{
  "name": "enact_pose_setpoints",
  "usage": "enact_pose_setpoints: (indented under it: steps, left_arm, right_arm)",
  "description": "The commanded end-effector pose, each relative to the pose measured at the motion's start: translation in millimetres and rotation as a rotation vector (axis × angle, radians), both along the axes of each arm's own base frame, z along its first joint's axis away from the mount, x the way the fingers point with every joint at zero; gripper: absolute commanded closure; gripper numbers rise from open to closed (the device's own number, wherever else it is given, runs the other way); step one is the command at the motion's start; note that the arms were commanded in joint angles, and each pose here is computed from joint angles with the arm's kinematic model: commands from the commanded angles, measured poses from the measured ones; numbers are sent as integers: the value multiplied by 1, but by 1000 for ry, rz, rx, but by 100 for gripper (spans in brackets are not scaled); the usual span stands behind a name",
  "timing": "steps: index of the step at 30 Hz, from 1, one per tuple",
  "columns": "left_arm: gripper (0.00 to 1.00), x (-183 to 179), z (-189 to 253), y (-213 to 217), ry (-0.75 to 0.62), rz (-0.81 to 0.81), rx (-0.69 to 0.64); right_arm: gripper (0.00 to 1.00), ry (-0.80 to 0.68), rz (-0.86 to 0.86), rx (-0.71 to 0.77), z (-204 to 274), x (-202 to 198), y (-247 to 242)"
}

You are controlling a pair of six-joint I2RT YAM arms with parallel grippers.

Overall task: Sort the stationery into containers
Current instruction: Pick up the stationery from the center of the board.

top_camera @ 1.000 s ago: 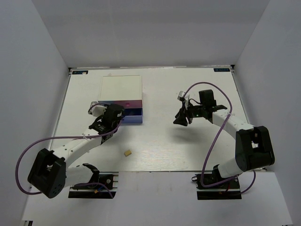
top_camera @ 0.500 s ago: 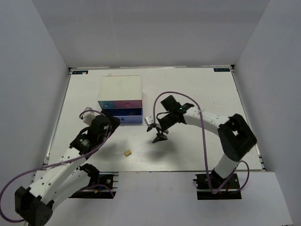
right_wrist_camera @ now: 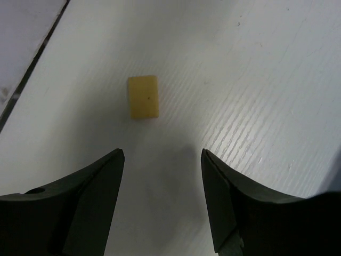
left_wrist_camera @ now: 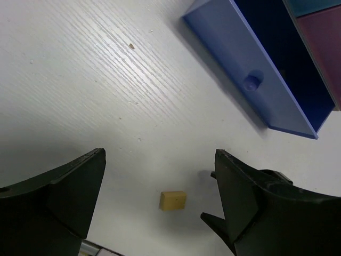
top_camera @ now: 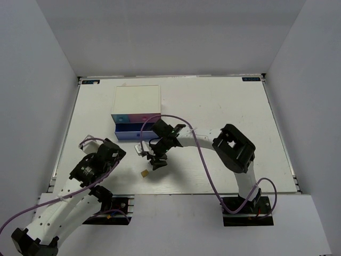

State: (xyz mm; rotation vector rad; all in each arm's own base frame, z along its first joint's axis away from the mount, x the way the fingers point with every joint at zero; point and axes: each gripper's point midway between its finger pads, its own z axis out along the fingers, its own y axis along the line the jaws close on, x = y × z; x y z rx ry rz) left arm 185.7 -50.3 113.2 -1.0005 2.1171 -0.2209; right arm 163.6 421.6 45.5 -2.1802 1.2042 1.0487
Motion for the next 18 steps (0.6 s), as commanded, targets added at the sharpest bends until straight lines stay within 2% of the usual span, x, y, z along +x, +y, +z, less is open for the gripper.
enact_pose_setpoints:
  steps: [1, 8, 12, 15, 16, 18]
  left_arm:
    - [6, -7, 9, 13, 6, 39, 31]
    - [6, -11, 18, 13, -15, 28, 18]
    - [6, -14, 22, 16, -29, 40, 12]
    - [6, -17, 28, 23, -66, 78, -11]
    - [6, -16, 30, 24, -83, 91, -21]
    - [6, -19, 34, 26, -105, 98, -43]
  right_arm:
    - [34, -8, -30, 7, 3, -2, 25]
    - [34, 3, -2, -32, -12, -36, 37]
    - [34, -12, -23, -53, -23, -40, 39]
    - [44, -31, -59, -67, -28, -37, 42]
    - [52, -30, -67, -73, -30, -37, 43]
    - [62, -38, -84, -84, -32, -33, 41]
